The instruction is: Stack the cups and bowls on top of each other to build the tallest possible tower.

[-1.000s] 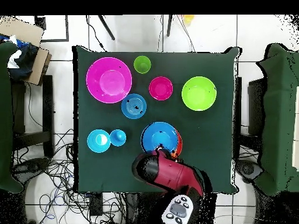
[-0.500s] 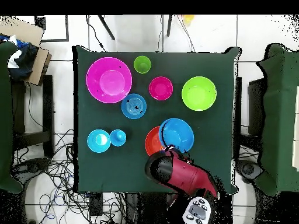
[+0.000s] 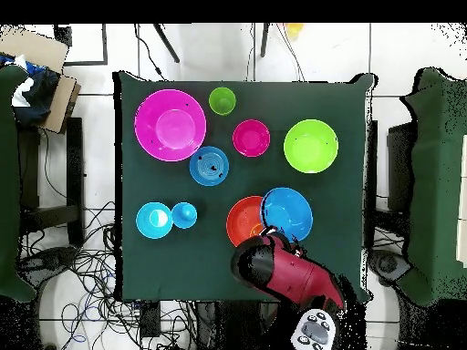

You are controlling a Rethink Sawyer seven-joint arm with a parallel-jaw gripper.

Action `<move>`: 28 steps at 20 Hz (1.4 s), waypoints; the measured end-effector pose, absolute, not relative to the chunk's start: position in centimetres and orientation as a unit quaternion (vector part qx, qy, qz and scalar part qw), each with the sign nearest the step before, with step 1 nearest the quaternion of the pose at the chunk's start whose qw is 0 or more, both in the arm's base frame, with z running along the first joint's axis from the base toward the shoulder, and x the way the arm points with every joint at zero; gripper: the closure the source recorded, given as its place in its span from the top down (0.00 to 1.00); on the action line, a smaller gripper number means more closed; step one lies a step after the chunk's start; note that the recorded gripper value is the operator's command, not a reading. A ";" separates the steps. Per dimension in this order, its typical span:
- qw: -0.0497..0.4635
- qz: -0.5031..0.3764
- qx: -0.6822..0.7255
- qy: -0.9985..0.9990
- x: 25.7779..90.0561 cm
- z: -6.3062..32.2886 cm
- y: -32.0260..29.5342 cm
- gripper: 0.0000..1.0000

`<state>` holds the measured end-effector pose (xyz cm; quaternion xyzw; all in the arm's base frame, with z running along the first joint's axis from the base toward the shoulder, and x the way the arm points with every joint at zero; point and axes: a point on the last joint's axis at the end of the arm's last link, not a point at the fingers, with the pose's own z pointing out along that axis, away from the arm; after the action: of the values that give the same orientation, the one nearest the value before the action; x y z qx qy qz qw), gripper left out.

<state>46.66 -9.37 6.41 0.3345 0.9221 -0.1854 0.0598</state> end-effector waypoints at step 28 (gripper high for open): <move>0.062 -0.185 0.325 0.925 46.8 6.4 -8.4 1.00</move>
<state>46.85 -8.40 6.40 0.3249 0.9255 -0.1848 0.0617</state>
